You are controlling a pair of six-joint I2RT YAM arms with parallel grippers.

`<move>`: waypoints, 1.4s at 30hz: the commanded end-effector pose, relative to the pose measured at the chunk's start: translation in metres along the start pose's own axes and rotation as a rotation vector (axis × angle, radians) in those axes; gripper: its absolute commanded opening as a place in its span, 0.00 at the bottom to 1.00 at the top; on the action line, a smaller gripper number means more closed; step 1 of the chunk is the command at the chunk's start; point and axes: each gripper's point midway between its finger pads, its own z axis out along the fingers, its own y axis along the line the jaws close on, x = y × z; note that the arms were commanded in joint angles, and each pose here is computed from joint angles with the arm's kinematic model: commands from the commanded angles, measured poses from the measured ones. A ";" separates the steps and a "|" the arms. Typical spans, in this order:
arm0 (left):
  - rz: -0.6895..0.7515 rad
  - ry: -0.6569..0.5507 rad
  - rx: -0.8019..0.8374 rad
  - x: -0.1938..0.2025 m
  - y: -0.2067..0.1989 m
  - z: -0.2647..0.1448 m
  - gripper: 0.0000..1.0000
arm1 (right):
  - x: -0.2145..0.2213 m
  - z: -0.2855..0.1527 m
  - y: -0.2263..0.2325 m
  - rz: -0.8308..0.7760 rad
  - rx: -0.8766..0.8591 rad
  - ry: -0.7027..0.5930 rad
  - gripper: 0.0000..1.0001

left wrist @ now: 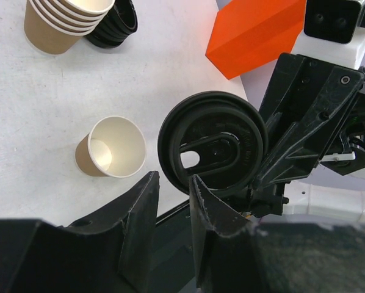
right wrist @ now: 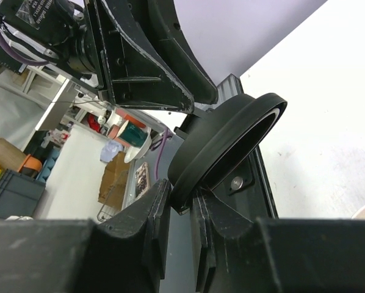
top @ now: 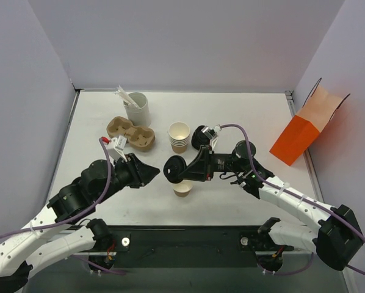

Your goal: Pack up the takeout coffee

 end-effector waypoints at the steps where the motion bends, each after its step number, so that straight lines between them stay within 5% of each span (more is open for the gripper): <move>1: -0.064 -0.023 0.021 -0.007 -0.012 0.013 0.36 | -0.008 0.001 0.019 -0.133 -0.050 -0.020 0.18; 15: -0.102 0.067 -0.002 0.021 -0.001 0.035 0.24 | -0.001 0.014 0.024 -0.137 -0.067 -0.002 0.18; 24: -0.122 0.076 -0.001 0.023 0.002 0.032 0.33 | -0.002 0.017 0.022 -0.138 -0.062 -0.003 0.18; 42: -0.239 0.104 0.011 0.035 0.014 0.030 0.34 | -0.001 0.020 0.026 -0.143 -0.077 -0.013 0.18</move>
